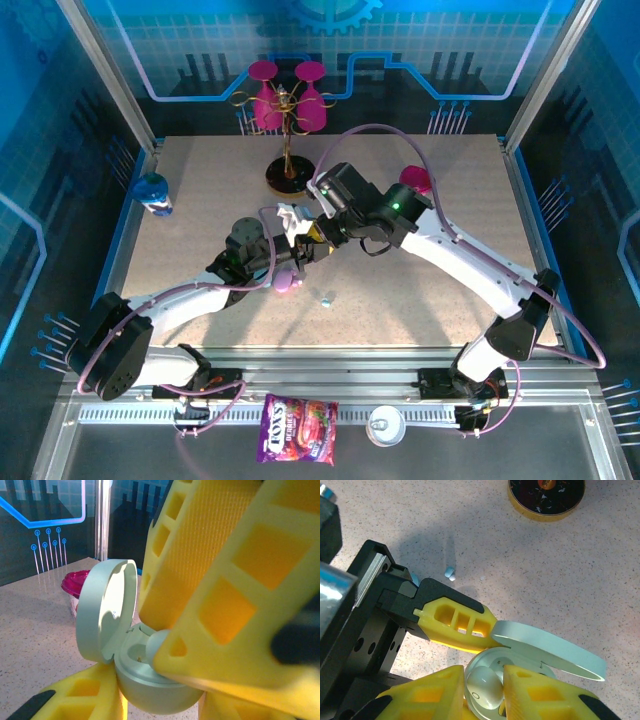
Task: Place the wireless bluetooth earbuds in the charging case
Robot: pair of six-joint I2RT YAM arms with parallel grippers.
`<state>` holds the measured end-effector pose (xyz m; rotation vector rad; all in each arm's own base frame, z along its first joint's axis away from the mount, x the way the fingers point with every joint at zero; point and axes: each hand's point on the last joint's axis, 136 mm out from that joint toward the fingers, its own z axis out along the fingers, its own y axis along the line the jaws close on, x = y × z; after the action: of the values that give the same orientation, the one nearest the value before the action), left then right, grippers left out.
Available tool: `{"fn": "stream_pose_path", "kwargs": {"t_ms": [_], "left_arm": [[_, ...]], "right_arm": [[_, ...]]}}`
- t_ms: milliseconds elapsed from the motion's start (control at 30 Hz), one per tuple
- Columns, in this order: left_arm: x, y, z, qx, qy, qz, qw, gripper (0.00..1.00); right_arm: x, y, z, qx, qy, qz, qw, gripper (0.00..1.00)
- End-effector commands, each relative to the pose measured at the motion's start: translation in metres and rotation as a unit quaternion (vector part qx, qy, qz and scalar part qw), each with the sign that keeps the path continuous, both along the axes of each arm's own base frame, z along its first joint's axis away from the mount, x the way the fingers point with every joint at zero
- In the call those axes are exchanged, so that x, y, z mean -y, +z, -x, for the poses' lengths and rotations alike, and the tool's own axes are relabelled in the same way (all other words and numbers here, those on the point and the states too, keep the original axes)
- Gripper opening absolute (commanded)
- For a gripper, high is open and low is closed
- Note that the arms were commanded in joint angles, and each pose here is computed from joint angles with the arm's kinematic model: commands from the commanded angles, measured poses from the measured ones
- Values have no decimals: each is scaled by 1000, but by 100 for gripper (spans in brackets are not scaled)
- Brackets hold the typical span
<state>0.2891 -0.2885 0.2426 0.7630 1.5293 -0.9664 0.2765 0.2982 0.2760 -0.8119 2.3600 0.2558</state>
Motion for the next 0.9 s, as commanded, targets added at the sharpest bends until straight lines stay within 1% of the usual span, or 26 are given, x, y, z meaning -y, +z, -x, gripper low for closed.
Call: {"fn": "stream_pose_path", "kwargs": {"t_ms": [0, 367, 600, 667, 767, 867], "left_arm": [[2, 25, 5, 21, -12, 21, 999, 27], [2, 25, 6, 23, -12, 21, 999, 27], [1, 26, 4, 31, -5, 27, 999, 27], [1, 27, 4, 32, -7, 31, 999, 27], [2, 27, 4, 32, -8, 33, 999, 27], [2, 26, 3, 34, -6, 31, 999, 27]], "right_arm": [[0, -3, -2, -3, 3, 3, 1000, 25], [5, 0, -6, 4, -13, 1, 1000, 19], [15, -4, -8, -21, -52, -38, 998, 17], [15, -4, -7, -24, -52, -44, 997, 20], [17, -1, -5, -22, -55, -50, 997, 27], [20, 7, -3, -13, -55, -58, 997, 29]]}}
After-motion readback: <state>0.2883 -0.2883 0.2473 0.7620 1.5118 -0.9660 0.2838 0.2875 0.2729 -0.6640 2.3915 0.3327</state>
